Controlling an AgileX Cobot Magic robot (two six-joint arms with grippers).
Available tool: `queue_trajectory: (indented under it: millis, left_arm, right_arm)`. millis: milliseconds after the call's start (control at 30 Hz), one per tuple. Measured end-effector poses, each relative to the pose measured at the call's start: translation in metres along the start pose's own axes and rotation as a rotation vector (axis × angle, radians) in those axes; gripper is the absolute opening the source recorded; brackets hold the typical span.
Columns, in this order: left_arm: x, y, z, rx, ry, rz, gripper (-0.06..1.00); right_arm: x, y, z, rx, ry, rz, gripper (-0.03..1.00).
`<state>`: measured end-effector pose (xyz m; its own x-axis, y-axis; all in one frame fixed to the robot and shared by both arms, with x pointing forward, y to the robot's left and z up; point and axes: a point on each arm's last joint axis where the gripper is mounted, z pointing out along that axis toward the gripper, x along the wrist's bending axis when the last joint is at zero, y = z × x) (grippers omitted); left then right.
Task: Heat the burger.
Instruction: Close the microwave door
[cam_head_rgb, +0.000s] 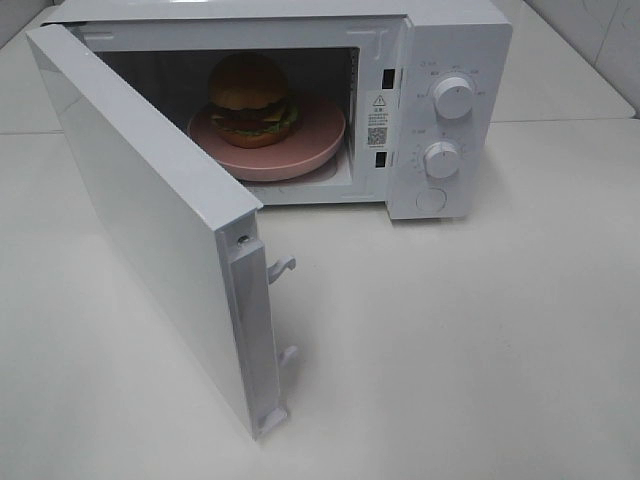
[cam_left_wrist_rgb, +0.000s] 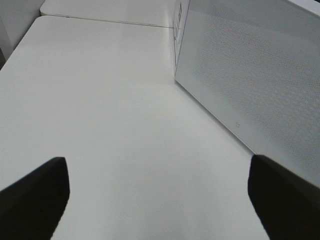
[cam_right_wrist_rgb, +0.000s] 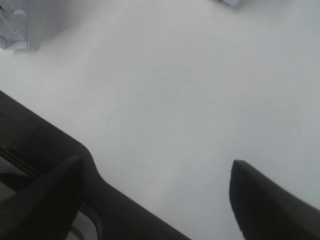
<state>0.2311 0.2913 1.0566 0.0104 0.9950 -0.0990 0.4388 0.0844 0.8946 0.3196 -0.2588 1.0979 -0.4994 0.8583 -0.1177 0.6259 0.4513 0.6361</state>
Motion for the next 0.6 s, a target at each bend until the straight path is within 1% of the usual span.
queue_trajectory:
  millis: [33, 100, 133, 167, 200, 233, 267, 300, 333, 367, 400, 433, 467, 500, 533, 600]
  left_arm:
    - [0.0, 0.0, 0.0, 0.0, 0.0, 0.0, 0.88]
    - [0.0, 0.0, 0.0, 0.0, 0.0, 0.0, 0.88]
    - [0.0, 0.0, 0.0, 0.0, 0.0, 0.0, 0.88]
    - [0.0, 0.0, 0.0, 0.0, 0.0, 0.0, 0.88]
    - [0.0, 0.0, 0.0, 0.0, 0.0, 0.0, 0.88]
    - [0.0, 0.0, 0.0, 0.0, 0.0, 0.0, 0.88]
    - [0.0, 0.0, 0.0, 0.0, 0.0, 0.0, 0.88]
    - [0.0, 0.0, 0.0, 0.0, 0.0, 0.0, 0.88]
    - [0.0, 0.0, 0.0, 0.0, 0.0, 0.0, 0.88]
    - [0.0, 0.0, 0.0, 0.0, 0.0, 0.0, 0.88]
    - [0.0, 0.0, 0.0, 0.0, 0.0, 0.0, 0.88]
    - [0.0, 0.0, 0.0, 0.0, 0.0, 0.0, 0.88]
    - [0.0, 0.0, 0.0, 0.0, 0.0, 0.0, 0.88]
    - [0.0, 0.0, 0.0, 0.0, 0.0, 0.0, 0.88]
    - [0.0, 0.0, 0.0, 0.0, 0.0, 0.0, 0.88]
    - [0.0, 0.0, 0.0, 0.0, 0.0, 0.0, 0.88]
  right_arm:
    - [0.0, 0.0, 0.0, 0.0, 0.0, 0.0, 0.76]
    - [-0.001, -0.018, -0.014, -0.072, -0.006, 0.014, 0.76]
    - [-0.002, -0.024, -0.017, -0.092, -0.012, 0.028, 0.76]
    - [-0.002, -0.024, -0.017, -0.092, -0.012, 0.028, 0.76]
    - [-0.004, -0.035, -0.02, -0.119, -0.042, 0.068, 0.77]
    - [-0.004, -0.035, -0.02, -0.119, -0.042, 0.068, 0.77]
    - [-0.006, -0.047, -0.021, -0.136, -0.088, 0.112, 0.77]
    - [-0.007, -0.051, -0.022, -0.14, -0.108, 0.126, 0.78]
    - [-0.007, -0.051, -0.022, -0.14, -0.108, 0.126, 0.78]
    - [-0.008, -0.06, -0.026, -0.166, -0.153, 0.16, 0.78]
    - [-0.008, -0.064, -0.027, -0.181, -0.178, 0.179, 0.78]
    - [-0.008, -0.064, -0.027, -0.181, -0.178, 0.179, 0.78]
    - [-0.008, -0.07, -0.03, -0.221, -0.22, 0.215, 0.77]
    - [-0.008, -0.073, -0.031, -0.246, -0.241, 0.234, 0.77]
    - [-0.008, -0.073, -0.031, -0.246, -0.241, 0.234, 0.77]
    - [-0.005, -0.083, -0.033, -0.337, -0.322, 0.288, 0.77]
